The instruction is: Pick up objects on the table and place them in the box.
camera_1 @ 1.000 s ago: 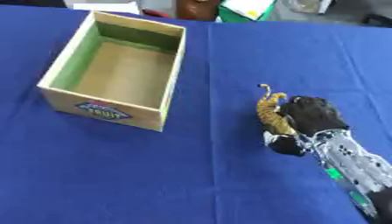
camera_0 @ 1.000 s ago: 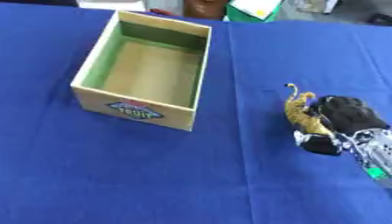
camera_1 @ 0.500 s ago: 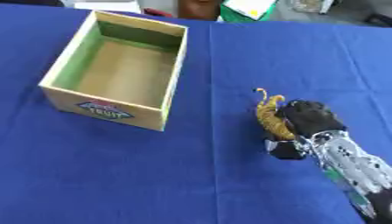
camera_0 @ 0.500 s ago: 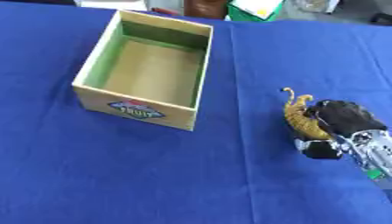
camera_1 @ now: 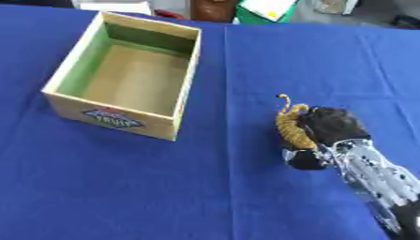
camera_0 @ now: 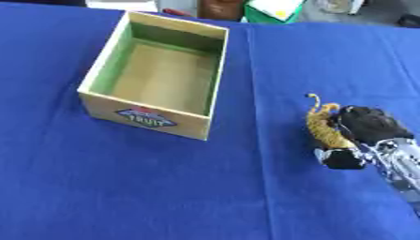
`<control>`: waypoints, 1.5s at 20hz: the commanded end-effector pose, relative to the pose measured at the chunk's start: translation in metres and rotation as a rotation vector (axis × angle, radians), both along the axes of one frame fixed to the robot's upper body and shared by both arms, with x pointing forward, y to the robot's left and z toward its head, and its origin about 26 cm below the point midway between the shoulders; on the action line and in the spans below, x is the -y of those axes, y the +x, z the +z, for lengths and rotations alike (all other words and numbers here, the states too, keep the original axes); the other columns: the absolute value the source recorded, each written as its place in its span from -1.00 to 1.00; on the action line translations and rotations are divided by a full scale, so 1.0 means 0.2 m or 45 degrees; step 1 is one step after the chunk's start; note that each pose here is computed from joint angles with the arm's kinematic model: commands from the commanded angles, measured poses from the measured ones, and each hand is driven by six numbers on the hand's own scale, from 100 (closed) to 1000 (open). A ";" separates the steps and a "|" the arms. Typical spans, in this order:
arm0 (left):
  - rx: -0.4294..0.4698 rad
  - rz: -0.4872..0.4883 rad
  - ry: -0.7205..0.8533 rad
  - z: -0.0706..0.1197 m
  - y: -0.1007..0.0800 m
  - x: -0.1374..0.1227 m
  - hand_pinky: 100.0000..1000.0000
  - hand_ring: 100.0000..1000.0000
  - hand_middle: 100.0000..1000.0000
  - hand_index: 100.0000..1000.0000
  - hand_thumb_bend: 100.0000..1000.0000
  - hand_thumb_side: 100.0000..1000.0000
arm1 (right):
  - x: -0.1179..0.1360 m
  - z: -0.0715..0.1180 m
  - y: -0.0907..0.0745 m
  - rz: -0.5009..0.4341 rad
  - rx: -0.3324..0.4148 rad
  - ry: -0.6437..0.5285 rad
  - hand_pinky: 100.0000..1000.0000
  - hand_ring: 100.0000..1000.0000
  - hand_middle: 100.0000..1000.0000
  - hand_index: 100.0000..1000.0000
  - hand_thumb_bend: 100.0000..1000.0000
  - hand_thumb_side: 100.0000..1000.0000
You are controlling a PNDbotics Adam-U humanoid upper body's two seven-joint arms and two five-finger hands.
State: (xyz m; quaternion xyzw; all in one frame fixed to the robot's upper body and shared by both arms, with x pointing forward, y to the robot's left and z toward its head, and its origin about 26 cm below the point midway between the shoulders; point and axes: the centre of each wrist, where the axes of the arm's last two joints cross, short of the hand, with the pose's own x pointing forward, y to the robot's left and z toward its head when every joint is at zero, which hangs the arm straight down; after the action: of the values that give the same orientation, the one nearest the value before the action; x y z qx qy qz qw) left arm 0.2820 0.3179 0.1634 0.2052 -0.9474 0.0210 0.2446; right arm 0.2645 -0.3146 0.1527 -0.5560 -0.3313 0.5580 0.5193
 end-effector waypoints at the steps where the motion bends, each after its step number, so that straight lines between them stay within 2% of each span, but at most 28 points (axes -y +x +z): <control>1: 0.031 -0.001 0.022 0.04 -0.01 0.00 0.01 -0.09 0.00 0.39 -1.00 0.16 | 0.00 0.01 -0.01 0.012 0.018 -0.036 0.46 0.48 0.09 0.44 -1.00 0.17; 6: 0.029 -0.002 0.024 0.03 -0.01 0.00 0.01 -0.09 0.00 0.39 -1.00 0.15 | -0.01 0.01 0.00 0.016 0.052 -0.066 0.39 0.39 -0.03 0.31 -1.00 0.26; 11: 0.025 -0.002 0.025 0.03 -0.01 0.00 0.01 -0.10 0.00 0.39 -1.00 0.15 | -0.01 0.02 0.00 0.037 0.154 -0.056 0.30 0.29 -0.15 0.14 -1.00 0.33; 15: 0.025 -0.002 0.026 0.03 -0.01 0.00 0.01 -0.10 0.00 0.39 -1.00 0.15 | -0.01 0.02 0.00 0.055 0.209 -0.045 0.29 0.28 -0.15 0.14 -1.00 0.34; 16: 0.024 -0.003 0.027 0.03 -0.01 0.00 0.01 -0.10 0.00 0.39 -1.00 0.14 | -0.01 0.02 0.00 0.055 0.217 -0.046 0.22 0.14 -0.24 0.04 -1.00 0.31; 18: 0.020 -0.003 0.032 0.03 -0.01 0.00 0.01 -0.10 0.00 0.39 -1.00 0.14 | -0.01 0.06 0.02 0.060 0.286 -0.074 0.23 0.14 -0.24 0.04 -1.00 0.25; 23: 0.017 -0.002 0.041 0.03 -0.01 -0.01 0.01 -0.10 0.00 0.39 -1.00 0.11 | -0.01 0.10 0.03 0.095 0.406 -0.098 0.21 0.10 -0.26 -0.03 -1.00 -0.07; 30: 0.012 -0.005 0.048 0.03 -0.01 -0.01 0.01 -0.10 0.00 0.39 -1.00 0.11 | 0.00 0.22 0.07 0.157 0.618 -0.182 0.12 0.05 -0.29 -0.20 -1.00 -0.21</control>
State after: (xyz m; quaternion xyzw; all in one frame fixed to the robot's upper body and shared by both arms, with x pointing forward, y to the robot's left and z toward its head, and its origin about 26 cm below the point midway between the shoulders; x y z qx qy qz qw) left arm 0.2820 0.3174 0.1629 0.2033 -0.9473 0.0107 0.2475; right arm 0.2787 -0.3091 0.1828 -0.6675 -0.4406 0.4684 0.3754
